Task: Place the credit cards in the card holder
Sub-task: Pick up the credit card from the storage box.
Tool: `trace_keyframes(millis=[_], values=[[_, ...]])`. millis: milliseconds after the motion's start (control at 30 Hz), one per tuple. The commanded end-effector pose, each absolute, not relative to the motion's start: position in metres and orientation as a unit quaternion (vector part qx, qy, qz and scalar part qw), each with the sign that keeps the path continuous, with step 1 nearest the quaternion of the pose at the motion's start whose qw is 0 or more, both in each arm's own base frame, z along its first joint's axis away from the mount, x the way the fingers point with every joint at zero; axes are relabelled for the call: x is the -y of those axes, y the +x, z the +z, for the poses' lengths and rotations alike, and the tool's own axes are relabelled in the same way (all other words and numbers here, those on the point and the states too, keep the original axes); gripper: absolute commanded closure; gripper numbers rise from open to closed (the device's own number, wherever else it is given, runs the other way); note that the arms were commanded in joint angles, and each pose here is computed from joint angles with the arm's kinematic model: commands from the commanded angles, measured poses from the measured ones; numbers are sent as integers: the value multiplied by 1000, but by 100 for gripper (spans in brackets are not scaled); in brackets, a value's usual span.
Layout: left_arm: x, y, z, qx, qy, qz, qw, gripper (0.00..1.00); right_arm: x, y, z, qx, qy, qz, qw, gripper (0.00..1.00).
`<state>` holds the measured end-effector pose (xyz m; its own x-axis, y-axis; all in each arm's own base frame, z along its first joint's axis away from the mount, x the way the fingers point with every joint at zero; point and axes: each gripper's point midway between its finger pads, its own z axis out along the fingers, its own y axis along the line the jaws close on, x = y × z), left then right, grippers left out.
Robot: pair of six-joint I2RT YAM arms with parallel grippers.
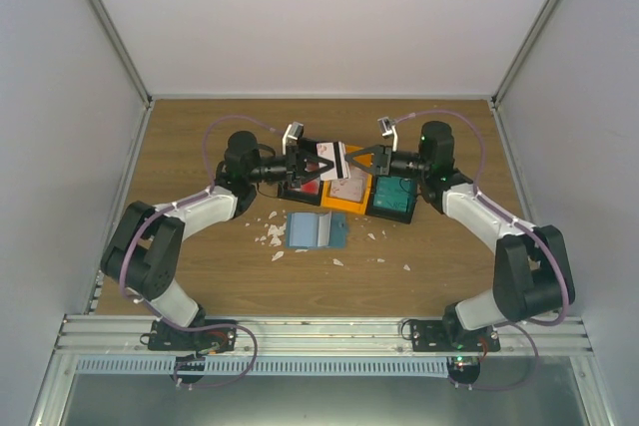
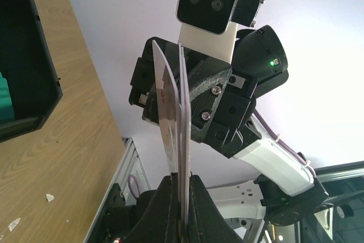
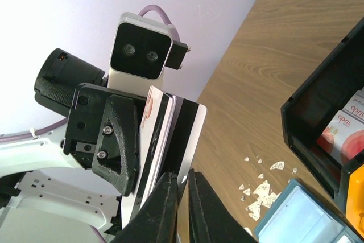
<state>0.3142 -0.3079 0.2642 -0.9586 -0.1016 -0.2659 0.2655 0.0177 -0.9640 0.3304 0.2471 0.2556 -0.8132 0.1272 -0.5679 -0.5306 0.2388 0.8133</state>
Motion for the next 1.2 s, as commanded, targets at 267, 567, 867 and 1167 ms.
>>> trace_keyframes(millis=[267,567,867,1167], values=[[311,311,285,-672,114,-713,165,100,-263,312,267,-702,-173,654,221,98],[312,329,255,-700,87,-694,147,90,-235,343,263,-724,-111,628,261,100],[318,348,214,-722,62,-678,118,94,-188,377,234,-760,-22,590,272,100],[329,385,149,-803,46,-577,139,98,-137,401,206,-824,40,451,341,100]])
